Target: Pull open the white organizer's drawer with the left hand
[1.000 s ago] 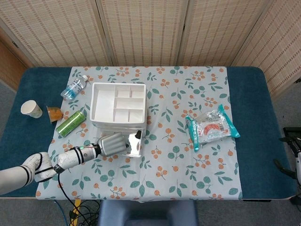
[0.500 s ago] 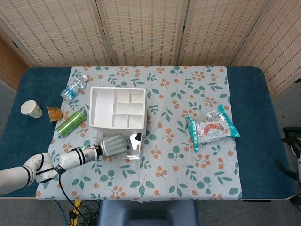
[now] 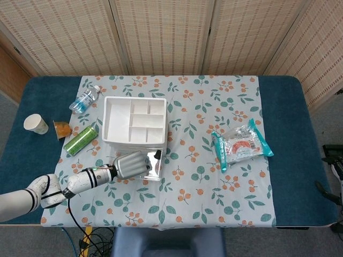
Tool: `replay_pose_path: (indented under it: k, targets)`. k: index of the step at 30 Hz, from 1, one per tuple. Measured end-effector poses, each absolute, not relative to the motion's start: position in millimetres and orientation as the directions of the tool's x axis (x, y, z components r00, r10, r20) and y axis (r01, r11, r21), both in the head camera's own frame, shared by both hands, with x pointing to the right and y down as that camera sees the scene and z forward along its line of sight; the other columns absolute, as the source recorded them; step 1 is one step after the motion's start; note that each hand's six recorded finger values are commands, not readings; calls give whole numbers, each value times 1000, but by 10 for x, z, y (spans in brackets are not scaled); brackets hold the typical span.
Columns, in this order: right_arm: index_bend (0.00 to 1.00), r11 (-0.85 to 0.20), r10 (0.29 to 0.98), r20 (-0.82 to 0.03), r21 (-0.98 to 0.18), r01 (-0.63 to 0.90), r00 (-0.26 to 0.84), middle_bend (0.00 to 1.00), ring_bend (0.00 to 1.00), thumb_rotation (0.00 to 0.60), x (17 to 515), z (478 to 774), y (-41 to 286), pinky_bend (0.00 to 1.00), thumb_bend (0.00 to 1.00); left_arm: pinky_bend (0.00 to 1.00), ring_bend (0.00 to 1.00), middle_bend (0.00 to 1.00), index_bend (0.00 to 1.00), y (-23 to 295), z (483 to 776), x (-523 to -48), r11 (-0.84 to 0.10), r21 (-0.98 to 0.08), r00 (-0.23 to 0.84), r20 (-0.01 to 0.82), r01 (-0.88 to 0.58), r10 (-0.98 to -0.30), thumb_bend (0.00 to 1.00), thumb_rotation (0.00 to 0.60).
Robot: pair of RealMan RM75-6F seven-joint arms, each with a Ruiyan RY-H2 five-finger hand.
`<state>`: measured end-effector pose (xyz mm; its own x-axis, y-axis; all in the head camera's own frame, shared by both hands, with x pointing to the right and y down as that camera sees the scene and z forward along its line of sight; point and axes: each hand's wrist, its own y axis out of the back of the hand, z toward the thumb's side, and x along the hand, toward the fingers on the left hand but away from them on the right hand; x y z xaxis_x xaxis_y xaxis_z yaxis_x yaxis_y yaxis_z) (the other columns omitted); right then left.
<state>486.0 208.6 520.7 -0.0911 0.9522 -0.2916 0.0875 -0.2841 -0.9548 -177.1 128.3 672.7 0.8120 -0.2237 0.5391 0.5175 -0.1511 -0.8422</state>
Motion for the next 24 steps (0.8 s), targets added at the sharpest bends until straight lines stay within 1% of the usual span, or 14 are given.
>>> replay_pose_path:
  k: [7, 11, 24]
  targets:
    - [267, -283, 953, -291, -955, 89, -89, 282, 332, 600, 4855, 5212, 2081, 363, 251, 992, 948, 879, 549, 1268, 6610, -1773, -159, -880, 842, 475, 448, -256, 266, 600]
    - [268, -282, 953, -289, -955, 89, -89, 282, 332, 600, 4854, 5209, 2080, 363, 251, 992, 948, 879, 546, 1229, 6546, -1792, -173, -899, 850, 438, 403, -293, 265, 600]
    - [267, -281, 953, -288, -956, 88, -88, 282, 332, 600, 4853, 5201, 2087, 363, 251, 992, 947, 879, 541, 1085, 6426, -1895, -275, -915, 826, 390, 296, -408, 266, 600]
